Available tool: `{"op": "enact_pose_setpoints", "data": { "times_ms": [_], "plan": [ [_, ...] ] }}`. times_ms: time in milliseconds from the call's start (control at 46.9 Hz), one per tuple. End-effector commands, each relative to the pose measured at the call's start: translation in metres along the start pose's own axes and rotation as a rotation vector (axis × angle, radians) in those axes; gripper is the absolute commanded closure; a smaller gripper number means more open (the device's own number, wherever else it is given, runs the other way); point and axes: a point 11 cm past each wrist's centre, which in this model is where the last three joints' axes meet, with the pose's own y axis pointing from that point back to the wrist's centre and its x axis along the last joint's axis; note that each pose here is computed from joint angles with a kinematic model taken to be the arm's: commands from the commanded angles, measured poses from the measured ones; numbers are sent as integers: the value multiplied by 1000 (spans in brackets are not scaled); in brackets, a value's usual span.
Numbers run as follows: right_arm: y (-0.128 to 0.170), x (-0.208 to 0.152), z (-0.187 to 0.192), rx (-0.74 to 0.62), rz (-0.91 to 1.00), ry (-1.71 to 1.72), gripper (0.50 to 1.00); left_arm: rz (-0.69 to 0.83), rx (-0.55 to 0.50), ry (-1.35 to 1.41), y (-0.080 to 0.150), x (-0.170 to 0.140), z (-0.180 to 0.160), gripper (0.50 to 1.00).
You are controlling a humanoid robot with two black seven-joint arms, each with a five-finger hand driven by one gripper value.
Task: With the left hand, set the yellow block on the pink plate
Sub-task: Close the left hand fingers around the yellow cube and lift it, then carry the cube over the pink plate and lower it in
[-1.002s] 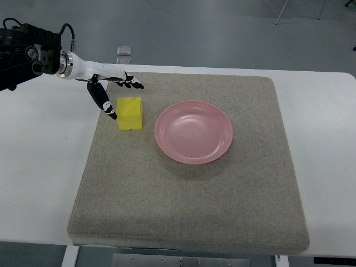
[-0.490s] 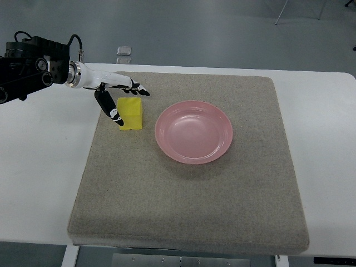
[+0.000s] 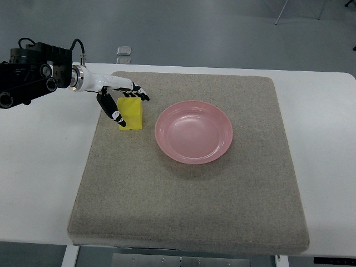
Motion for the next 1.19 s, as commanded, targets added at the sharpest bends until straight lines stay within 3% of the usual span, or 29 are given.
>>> {"op": "enact_pose_setpoints", "data": {
  "times_ms": [0, 149, 298, 405, 469, 874, 1172],
  "plan": [
    [0, 0, 0, 0, -1, 0, 576, 0, 4, 3, 0, -1, -2, 630],
    [0, 0, 0, 0, 1, 0, 576, 4, 9, -2, -1, 0, -3, 701],
    [0, 0, 0, 0, -1, 0, 576, 31, 24, -8, -2, 6, -6, 876],
    [0, 0, 0, 0, -1, 0, 576, 77, 31, -18, -3, 12, -8, 922],
    [0, 0, 0, 0, 1, 0, 576, 81, 29, -19, -3, 12, -7, 1000],
    [0, 0, 0, 0, 1, 0, 576, 178, 16, 2, 9, 46, -2, 1000],
    [0, 0, 0, 0, -1, 0, 576, 185, -12, -11, 9, 52, 11, 1000]
  ]
}}
